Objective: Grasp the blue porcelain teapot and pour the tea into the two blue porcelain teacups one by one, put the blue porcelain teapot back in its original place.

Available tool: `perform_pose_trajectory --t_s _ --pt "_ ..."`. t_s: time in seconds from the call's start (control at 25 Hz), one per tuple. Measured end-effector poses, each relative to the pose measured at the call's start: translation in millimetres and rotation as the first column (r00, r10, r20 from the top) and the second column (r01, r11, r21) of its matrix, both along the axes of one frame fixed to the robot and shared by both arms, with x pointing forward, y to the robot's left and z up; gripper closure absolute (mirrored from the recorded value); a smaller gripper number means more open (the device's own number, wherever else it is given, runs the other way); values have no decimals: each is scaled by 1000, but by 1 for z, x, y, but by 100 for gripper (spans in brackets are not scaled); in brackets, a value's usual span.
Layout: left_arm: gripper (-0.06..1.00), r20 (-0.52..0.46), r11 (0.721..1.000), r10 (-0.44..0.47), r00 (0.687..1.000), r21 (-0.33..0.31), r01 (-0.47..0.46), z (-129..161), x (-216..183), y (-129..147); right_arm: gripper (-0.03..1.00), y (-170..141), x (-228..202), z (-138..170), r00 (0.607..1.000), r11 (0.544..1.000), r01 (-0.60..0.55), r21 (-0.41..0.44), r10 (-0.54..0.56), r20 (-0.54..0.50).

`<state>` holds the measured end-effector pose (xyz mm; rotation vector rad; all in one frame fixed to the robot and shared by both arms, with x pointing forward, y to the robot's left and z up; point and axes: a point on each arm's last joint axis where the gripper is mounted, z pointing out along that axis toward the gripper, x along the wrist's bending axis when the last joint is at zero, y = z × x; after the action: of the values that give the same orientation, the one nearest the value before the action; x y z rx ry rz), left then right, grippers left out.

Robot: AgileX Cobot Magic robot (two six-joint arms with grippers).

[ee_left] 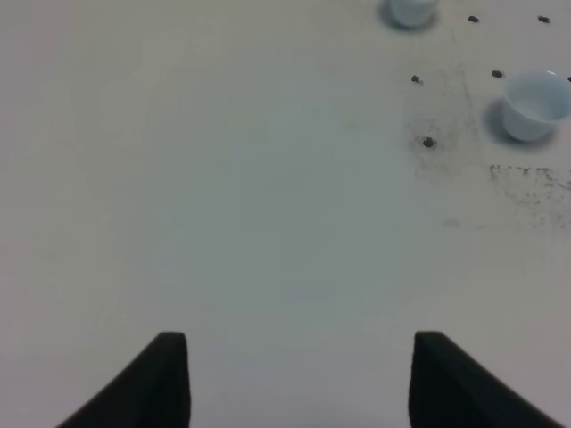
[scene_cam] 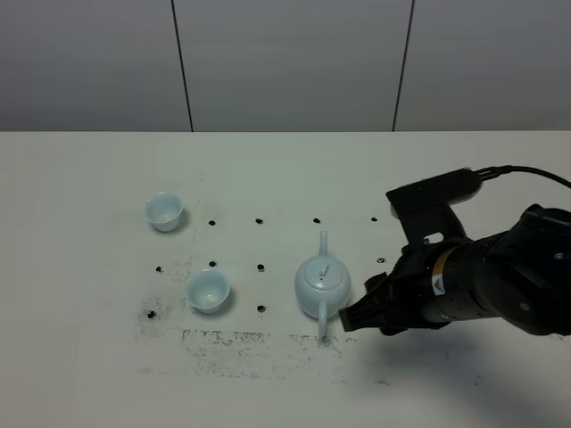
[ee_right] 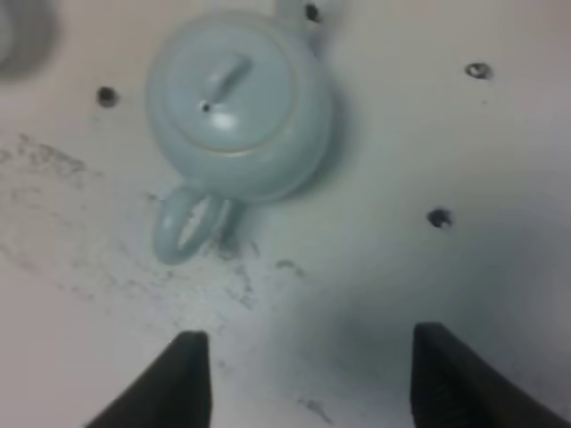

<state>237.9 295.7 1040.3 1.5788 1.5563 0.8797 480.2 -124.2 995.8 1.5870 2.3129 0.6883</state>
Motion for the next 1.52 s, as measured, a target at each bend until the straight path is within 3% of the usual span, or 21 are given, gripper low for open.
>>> perform_pose_trajectory --t_s 0.2,0.6,1.16,1.52 --pt "44 0 1000 0 1000 0 0 0 0 0 40 15 5 -16 1000 998 22 61 -21 -18" --pt "44 0 1000 0 1000 0 0 0 0 0 39 36 11 -40 998 987 50 155 -45 -36" --pt "44 0 1000 0 1000 0 0 0 0 0 39 42 17 -77 996 992 51 112 -41 -85" --pt "44 0 1000 0 1000 0 0 0 0 0 38 28 25 -79 995 996 73 45 -70 -66"
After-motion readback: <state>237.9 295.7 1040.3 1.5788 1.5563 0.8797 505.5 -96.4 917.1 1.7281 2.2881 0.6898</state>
